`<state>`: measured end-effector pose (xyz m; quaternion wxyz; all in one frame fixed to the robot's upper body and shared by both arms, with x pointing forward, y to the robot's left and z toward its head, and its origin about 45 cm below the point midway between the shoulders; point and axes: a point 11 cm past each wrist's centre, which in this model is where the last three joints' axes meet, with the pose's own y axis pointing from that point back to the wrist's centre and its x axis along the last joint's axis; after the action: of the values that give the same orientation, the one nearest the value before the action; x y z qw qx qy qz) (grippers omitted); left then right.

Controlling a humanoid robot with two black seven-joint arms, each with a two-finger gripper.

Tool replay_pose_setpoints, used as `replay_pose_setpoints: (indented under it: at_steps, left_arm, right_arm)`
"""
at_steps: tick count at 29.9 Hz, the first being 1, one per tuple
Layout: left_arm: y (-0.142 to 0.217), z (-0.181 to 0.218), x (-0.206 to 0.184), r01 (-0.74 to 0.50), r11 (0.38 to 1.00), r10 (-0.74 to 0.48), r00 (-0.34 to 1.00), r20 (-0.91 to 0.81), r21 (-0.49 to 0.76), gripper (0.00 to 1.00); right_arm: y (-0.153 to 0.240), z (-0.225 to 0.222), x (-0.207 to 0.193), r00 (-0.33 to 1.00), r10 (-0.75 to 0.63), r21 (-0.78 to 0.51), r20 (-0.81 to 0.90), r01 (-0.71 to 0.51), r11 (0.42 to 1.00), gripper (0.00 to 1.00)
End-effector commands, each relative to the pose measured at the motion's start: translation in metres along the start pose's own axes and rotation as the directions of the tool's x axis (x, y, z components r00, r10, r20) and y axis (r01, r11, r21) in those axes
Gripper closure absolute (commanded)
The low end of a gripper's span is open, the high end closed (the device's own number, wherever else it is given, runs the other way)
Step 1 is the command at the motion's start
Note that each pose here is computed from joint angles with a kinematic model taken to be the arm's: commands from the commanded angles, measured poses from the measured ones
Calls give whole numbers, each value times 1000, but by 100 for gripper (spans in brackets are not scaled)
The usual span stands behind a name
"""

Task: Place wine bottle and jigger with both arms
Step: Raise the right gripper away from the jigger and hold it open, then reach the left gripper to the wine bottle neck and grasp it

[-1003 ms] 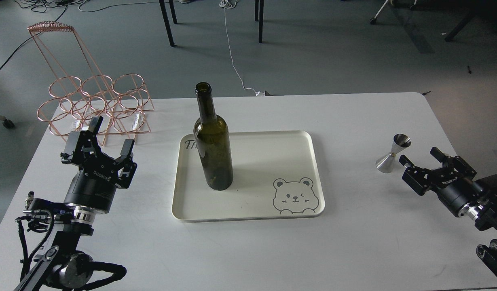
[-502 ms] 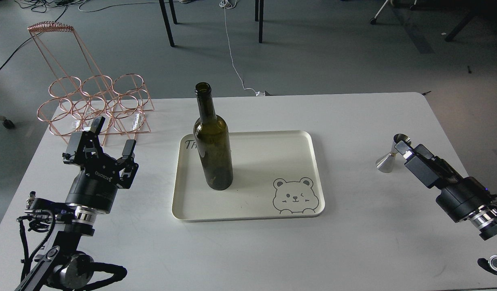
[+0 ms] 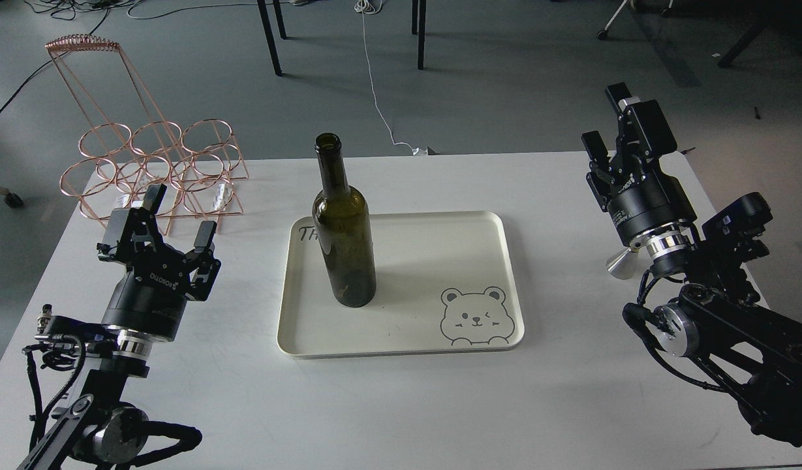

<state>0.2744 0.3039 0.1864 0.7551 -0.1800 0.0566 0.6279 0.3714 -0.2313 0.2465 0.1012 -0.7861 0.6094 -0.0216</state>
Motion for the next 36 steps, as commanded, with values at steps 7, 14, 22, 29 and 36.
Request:
replay_pose_setpoints:
  at_steps: [7, 14, 22, 29, 36]
  left_arm:
    - [-3, 32, 8, 127, 992, -120, 975, 185, -24, 2]
    - [-16, 40, -8, 298, 952, -294, 808, 511, 76, 2]
    - [-25, 68, -4, 399, 856, -446, 248, 860, 329, 2]
    - [-57, 128, -26, 482, 809, -368, -30, 929, 336, 2]
    - [-71, 126, -67, 548, 699, -317, -340, 885, 461, 2]
  right_arm:
    - [10, 53, 23, 942, -202, -83, 267, 231, 969, 1]
    - [18, 72, 41, 877, -163, -75, 453, 220, 973, 1]
    - [38, 96, 32, 847, -93, -112, 523, 177, 978, 1]
    - [39, 96, 33, 852, -94, -113, 515, 177, 978, 1]
    - [39, 96, 32, 852, -97, -111, 514, 178, 978, 1]
